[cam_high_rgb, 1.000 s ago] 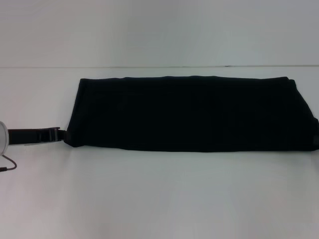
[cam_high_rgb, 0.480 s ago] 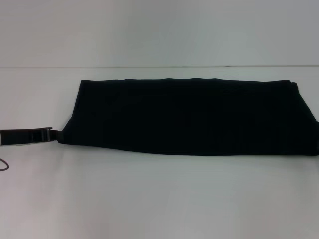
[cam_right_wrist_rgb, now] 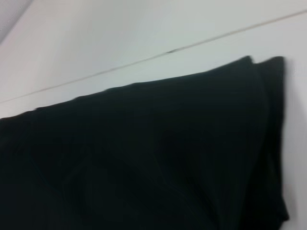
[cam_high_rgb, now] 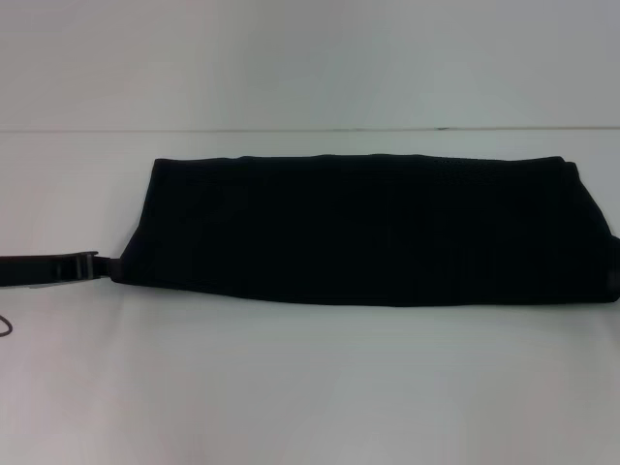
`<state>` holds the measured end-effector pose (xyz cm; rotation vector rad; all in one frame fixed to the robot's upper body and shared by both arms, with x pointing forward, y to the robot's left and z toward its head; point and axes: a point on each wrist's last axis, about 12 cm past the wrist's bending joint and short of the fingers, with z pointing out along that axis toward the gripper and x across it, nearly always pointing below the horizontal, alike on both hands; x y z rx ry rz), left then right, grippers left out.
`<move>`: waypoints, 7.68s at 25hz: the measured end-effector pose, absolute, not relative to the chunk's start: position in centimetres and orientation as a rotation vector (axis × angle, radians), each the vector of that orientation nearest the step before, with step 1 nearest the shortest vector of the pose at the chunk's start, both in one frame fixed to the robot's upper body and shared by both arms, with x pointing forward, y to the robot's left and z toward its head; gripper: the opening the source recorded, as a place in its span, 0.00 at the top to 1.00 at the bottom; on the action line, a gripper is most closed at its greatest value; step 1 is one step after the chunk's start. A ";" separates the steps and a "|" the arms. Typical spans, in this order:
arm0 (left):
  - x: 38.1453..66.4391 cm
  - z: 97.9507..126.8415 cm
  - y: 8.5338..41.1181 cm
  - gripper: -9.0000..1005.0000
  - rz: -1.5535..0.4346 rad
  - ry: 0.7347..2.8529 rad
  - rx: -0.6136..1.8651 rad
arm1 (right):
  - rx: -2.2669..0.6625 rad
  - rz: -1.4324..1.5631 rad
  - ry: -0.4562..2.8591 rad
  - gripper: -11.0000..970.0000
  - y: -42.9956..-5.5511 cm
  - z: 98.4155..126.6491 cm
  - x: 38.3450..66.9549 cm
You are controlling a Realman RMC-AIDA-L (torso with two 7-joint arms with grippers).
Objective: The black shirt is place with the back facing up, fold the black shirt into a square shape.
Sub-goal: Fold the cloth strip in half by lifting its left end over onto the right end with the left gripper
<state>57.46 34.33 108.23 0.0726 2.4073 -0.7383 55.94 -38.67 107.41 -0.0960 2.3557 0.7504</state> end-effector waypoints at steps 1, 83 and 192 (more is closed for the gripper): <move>57.4 108.3 34.5 0.93 -0.743 2.402 0.062 | -0.106 0.757 2.352 0.95 -38.7 107.6 55.9; 57.1 107.2 33.5 0.10 -1.347 2.384 -1.144 | -0.763 0.882 1.794 0.03 -33.1 118.3 60.7; 58.2 106.2 33.9 0.24 -1.083 2.407 -0.821 | -0.739 0.895 1.739 0.04 -33.4 119.1 60.8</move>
